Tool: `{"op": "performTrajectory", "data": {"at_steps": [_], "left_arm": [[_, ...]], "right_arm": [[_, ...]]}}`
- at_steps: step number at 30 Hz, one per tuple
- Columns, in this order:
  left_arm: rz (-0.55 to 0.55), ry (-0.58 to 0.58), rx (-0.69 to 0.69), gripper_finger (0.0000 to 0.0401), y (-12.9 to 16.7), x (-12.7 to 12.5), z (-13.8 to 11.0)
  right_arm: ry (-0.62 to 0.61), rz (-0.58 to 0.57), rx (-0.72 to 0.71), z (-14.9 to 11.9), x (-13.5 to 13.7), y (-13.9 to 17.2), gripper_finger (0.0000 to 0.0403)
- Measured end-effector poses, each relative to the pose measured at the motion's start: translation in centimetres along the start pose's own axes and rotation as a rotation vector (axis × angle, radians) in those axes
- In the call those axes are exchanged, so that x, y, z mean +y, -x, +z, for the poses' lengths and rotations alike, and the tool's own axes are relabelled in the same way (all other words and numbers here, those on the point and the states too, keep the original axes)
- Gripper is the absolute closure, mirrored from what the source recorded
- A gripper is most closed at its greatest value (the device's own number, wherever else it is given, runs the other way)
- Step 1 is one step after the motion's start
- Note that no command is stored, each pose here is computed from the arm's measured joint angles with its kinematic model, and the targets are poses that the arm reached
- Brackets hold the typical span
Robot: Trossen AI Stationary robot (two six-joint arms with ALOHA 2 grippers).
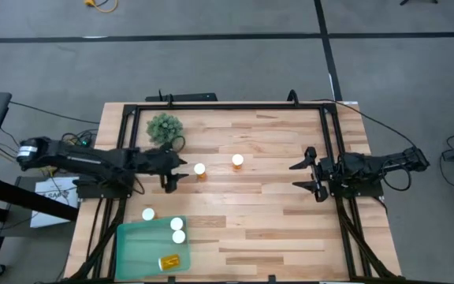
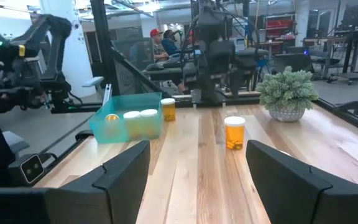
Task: Pick and place pill bottles into a basket
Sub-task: Put the middle yellow pill bottle into the green bin
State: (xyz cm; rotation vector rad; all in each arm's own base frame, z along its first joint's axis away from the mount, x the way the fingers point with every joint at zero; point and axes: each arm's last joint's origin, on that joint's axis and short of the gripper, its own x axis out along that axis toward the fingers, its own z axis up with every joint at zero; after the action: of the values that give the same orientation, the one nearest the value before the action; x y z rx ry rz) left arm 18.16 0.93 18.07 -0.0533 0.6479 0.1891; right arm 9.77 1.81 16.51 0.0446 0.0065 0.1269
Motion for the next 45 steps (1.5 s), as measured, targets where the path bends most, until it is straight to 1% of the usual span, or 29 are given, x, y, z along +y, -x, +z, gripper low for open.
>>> {"op": "performTrajectory", "data": {"at_steps": [5,9,14,16,21,27,34,39,42,45], "left_arm": [[0.010,-0.013,0.094,0.0145,-1.8,-0.2,0.0],[0.021,-0.009,0.132,0.0116,-2.6,-0.3,-0.4],[0.053,-0.004,0.113,0.0098,-3.7,-0.4,-0.3],[0.071,-0.015,0.118,0.0097,-4.1,-0.4,-0.4],[0.069,-0.021,0.123,0.0097,-5.4,-0.5,-0.8],[0.065,-0.022,0.085,0.0097,-6.4,-0.6,-0.7],[0.063,-0.015,0.047,0.0097,-7.1,-0.7,-0.5],[0.069,-0.015,0.048,0.0097,-7.1,-0.6,-0.5],[0.070,-0.014,0.047,0.0107,-7.1,-0.6,-0.5],[0.070,-0.014,0.046,0.0128,-7.1,-0.6,-0.5]], "right_arm": [[0.000,0.000,0.000,0.0,0.0,0.0,0.0143],[0.000,0.000,0.000,0.0,0.0,0.0,0.0143],[0.000,0.000,0.000,0.0,0.0,0.0,0.0143],[0.000,0.000,0.000,0.0,0.0,0.0,0.0143],[0.000,0.000,0.000,0.0,0.0,0.0,0.0143],[0.000,0.000,0.000,0.0,0.0,0.0,0.0143],[0.000,0.000,0.000,0.0,0.0,0.0,0.0143],[0.000,0.000,0.000,0.0,0.0,0.0,0.0143],[0.000,0.000,0.000,0.0,0.0,0.0,0.0143],[0.000,0.000,0.000,0.0,0.0,0.0,0.0143]]}}
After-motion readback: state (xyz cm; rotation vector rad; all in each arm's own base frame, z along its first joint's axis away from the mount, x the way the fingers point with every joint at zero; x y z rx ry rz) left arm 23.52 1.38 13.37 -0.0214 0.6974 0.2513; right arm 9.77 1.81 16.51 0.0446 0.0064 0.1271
